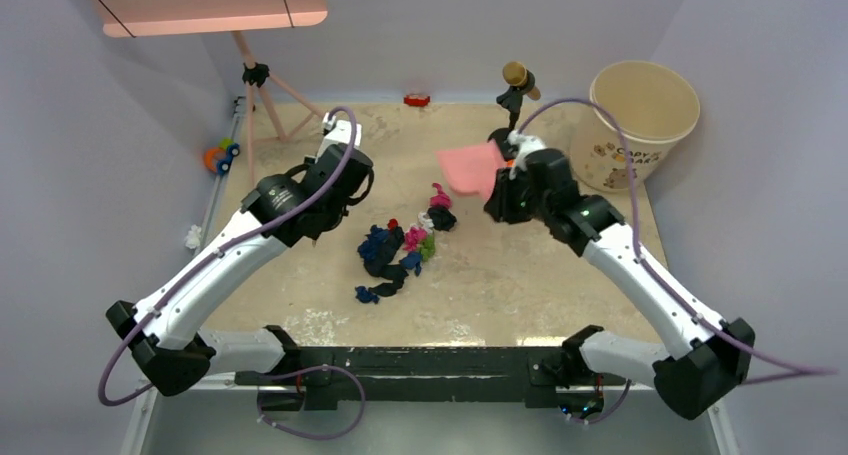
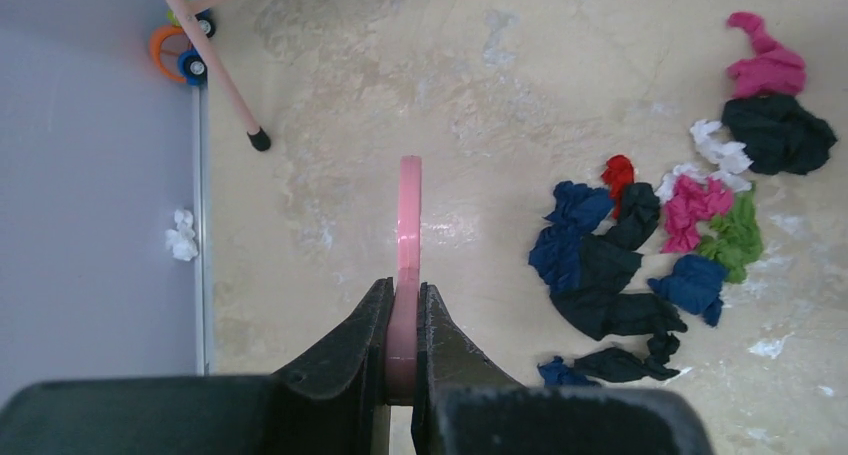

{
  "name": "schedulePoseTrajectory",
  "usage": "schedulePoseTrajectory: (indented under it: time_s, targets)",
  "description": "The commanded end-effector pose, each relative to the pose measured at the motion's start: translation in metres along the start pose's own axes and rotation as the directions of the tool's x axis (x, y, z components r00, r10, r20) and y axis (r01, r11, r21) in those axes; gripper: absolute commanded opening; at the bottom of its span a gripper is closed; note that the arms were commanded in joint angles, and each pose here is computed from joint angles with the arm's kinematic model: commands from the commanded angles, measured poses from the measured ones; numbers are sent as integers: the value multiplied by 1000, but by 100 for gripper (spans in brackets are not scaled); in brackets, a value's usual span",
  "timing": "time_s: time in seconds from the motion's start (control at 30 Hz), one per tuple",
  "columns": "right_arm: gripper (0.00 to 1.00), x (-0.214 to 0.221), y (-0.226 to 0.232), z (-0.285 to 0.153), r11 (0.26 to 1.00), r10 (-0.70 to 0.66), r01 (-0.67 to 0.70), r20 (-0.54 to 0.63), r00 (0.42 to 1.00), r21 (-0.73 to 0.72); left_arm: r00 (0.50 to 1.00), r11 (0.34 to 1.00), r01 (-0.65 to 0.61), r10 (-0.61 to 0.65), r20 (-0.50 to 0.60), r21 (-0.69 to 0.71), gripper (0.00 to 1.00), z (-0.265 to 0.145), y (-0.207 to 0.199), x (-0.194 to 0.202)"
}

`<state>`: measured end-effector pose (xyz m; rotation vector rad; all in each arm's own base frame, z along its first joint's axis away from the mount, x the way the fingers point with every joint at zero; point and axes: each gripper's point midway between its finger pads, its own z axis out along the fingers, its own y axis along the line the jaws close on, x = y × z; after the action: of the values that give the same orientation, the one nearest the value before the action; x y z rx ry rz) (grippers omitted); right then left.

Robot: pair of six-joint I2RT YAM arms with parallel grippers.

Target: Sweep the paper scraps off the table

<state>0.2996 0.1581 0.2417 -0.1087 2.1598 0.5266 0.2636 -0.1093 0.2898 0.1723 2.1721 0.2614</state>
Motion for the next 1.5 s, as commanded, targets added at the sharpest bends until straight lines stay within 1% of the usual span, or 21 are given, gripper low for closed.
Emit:
schedulePoseTrajectory:
  time_s: [0.0,0.07,0.2,0.27,0.4,0.47,0.57,0.7,0.77,0.93,1.0,1.1,1.17,1.23,1.33,1.4,1.47]
  targets:
    - [0,81,-3,-2,968,-178,217,-257,950,128,999,996,-39,38,-18,-79,0,2,17,3]
    - [0,111,12,-5,969,-200,236,-328,923,73,999,995,-45,43,-22,-94,0,10,18,6]
    - [0,163,29,-17,960,-244,280,-451,858,14,997,999,-30,27,-72,-39,0,37,4,17]
    - [0,185,45,-26,943,-306,329,-498,811,-43,996,999,-24,22,-88,-28,0,47,-3,18]
    - [0,214,51,-43,904,-376,424,-585,719,-60,994,999,-38,38,-105,4,0,74,-23,10]
    - [0,219,51,-51,893,-391,445,-604,694,-66,990,999,-51,51,-135,4,0,84,-29,8]
    - [0,226,57,-65,901,-396,418,-614,683,-116,986,997,-80,82,-146,19,0,93,-35,6]
    - [0,234,64,-82,918,-388,344,-613,688,-195,988,992,-107,114,-108,68,0,99,-44,0]
    - [0,239,68,-88,918,-395,320,-618,680,-235,986,987,-125,135,-102,101,0,101,-50,-1]
    - [0,240,62,-94,917,-393,339,-634,666,-212,979,984,-142,156,-129,107,0,102,-52,3]
    - [0,244,66,-100,908,-415,339,-639,648,-247,976,986,-141,153,-152,89,0,99,-47,6]
    - [0,254,73,-107,881,-469,368,-644,604,-297,971,989,-132,144,-191,72,0,92,-40,15]
    - [0,261,80,-108,858,-510,393,-638,577,-331,963,992,-111,123,-240,60,0,86,-36,27]
    - [0,266,86,-102,840,-538,420,-636,553,-344,945,994,-96,104,-310,43,0,79,-32,47]
    - [0,263,98,-87,820,-567,453,-608,556,-351,924,994,-97,108,-368,49,0,73,-29,70]
    - [0,258,109,-77,811,-581,466,-580,571,-354,913,993,-88,114,-391,85,0,70,-33,83]
    - [0,256,121,-71,803,-593,467,-567,571,-370,908,988,-67,117,-403,136,0,66,-41,92]
